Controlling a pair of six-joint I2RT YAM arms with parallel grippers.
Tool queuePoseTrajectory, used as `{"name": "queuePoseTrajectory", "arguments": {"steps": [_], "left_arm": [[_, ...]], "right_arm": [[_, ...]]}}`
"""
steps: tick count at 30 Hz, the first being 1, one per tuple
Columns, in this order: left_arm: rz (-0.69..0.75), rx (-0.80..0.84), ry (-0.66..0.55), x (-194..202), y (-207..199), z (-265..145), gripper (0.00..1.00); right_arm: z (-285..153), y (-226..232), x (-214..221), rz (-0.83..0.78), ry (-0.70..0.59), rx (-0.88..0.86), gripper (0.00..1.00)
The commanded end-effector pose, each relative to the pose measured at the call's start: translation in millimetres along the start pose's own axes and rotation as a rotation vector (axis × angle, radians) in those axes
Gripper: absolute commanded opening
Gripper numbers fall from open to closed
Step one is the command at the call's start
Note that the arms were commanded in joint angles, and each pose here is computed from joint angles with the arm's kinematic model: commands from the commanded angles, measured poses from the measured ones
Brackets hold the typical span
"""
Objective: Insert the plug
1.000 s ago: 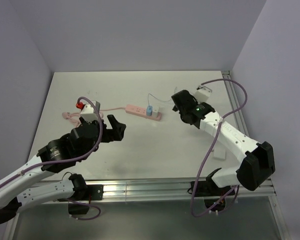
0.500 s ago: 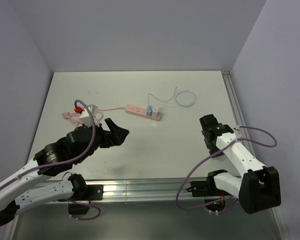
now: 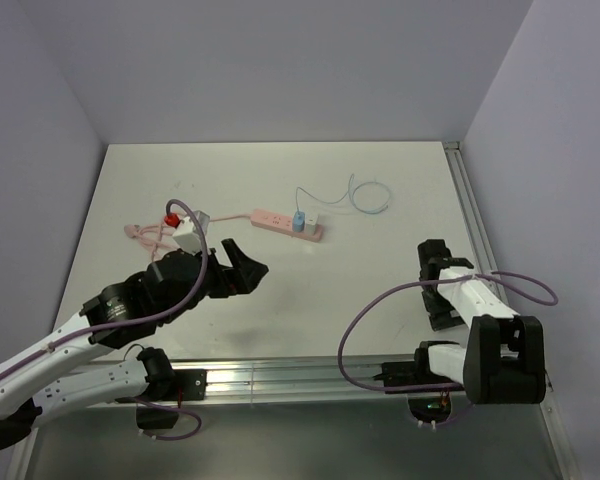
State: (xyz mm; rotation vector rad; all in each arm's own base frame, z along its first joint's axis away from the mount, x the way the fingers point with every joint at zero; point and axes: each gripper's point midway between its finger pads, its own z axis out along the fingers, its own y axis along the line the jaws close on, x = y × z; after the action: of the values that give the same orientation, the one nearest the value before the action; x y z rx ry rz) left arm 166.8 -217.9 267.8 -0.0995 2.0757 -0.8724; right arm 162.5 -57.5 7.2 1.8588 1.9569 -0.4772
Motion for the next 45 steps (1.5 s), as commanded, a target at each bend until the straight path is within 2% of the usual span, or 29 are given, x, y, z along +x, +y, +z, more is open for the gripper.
{"name": "queuePoseTrajectory", "arguments": {"steps": [1,6,10,15,21,26,37,43,45], "left_arm": [[-0.015,0.056,-0.028,-11.0,-15.2,-2.1,1.00],[-0.006,0.059,-0.022,-9.5,-16.5,0.0,0.99],[0.008,0.069,-0.020,-9.5,-18.7,0.7,0.99],[0.020,0.075,-0.022,-10.7,-19.4,-1.0,0.98],[0.021,0.096,-0.031,-11.0,-20.8,-2.5,0.98],[0.032,0.095,-0.026,-10.1,-19.7,-3.2,0.98],[0.027,0.112,-0.053,-16.3,-17.5,-14.4,0.98],[0.005,0.058,-0.078,-20.3,-4.4,-19.0,1.00],[-0.011,-0.068,-0.129,-27.5,21.5,-20.8,0.97]], "right_arm": [[9.8,6.6,0.6,0.029,0.010,-0.003,0.99],[11.6,13.4,-5.8,0.013,0.003,-0.005,0.93],[11.0,17.1,-8.5,-0.003,-0.005,-0.016,0.92],[2.0,29.1,-22.8,-0.019,-0.049,-0.064,1.00],[-4.4,22.4,-35.7,0.005,-0.098,-0.039,1.00],[-9.5,35.9,-42.0,0.016,-0.117,-0.113,1.00],[3.1,16.7,-37.5,0.039,-0.112,0.016,0.99],[5.4,20.4,-36.8,0.026,-0.104,0.006,0.94],[3.2,29.4,-37.1,-0.034,-0.097,-0.042,0.96]]}}
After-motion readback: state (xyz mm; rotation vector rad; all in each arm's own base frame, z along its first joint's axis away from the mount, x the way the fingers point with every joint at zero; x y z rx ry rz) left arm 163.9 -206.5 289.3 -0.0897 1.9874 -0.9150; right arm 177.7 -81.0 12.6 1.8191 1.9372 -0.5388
